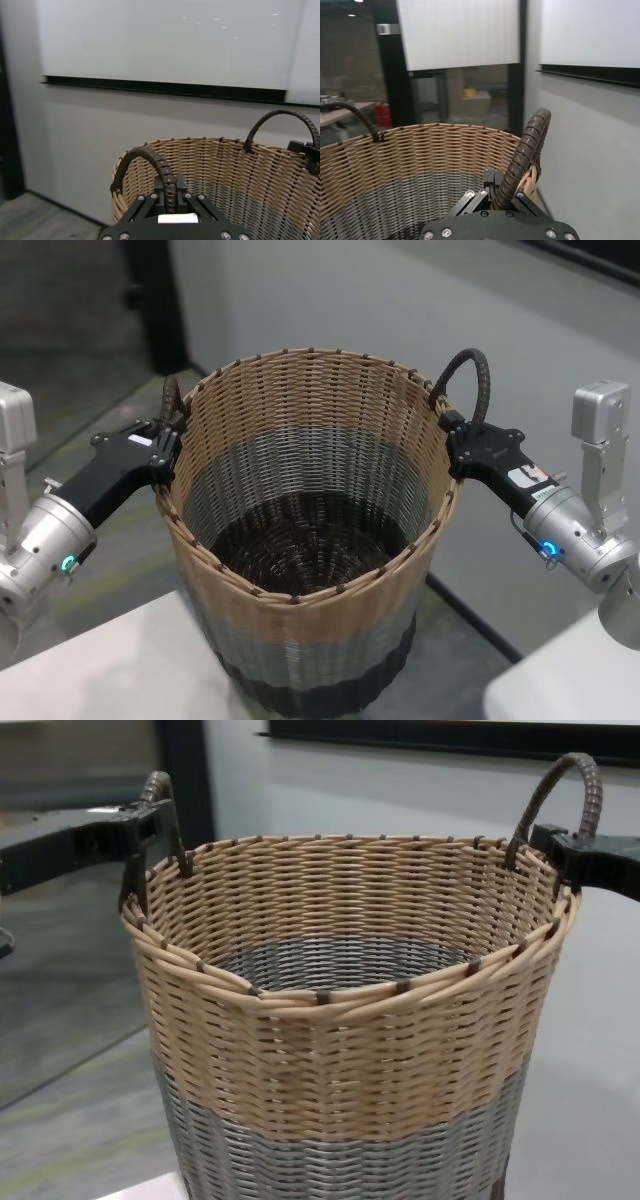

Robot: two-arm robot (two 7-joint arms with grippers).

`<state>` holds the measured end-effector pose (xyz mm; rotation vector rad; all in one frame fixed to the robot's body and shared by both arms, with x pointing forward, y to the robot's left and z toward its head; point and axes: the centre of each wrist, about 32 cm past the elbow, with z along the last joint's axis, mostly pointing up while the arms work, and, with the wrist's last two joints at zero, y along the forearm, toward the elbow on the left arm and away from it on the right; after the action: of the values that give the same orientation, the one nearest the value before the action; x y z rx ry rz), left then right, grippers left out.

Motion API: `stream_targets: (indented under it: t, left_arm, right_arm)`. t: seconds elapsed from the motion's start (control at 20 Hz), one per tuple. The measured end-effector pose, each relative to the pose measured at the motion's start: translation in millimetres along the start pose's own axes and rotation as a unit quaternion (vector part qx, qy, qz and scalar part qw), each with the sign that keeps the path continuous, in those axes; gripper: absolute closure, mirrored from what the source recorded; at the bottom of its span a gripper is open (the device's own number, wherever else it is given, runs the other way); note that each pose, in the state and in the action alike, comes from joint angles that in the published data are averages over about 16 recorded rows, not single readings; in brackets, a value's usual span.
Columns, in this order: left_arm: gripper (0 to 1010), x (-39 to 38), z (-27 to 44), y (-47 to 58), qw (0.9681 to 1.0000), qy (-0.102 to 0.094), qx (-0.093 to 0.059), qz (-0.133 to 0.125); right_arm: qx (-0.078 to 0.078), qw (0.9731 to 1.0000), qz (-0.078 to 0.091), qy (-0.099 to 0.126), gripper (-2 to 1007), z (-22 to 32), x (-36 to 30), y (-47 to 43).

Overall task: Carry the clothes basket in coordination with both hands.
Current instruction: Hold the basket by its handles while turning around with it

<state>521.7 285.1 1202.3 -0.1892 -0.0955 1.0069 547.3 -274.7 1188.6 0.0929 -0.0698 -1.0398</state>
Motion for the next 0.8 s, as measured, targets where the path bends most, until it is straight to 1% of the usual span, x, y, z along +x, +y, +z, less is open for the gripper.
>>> stream_targets:
  t: [0.8]
  left_arm:
    - [859,0.0,0.0,0.0,1.0,0.0,0.0,0.0]
  right_arm:
    - [0.0,1.0,0.0,0.0,995,0.0,0.0,0.0]
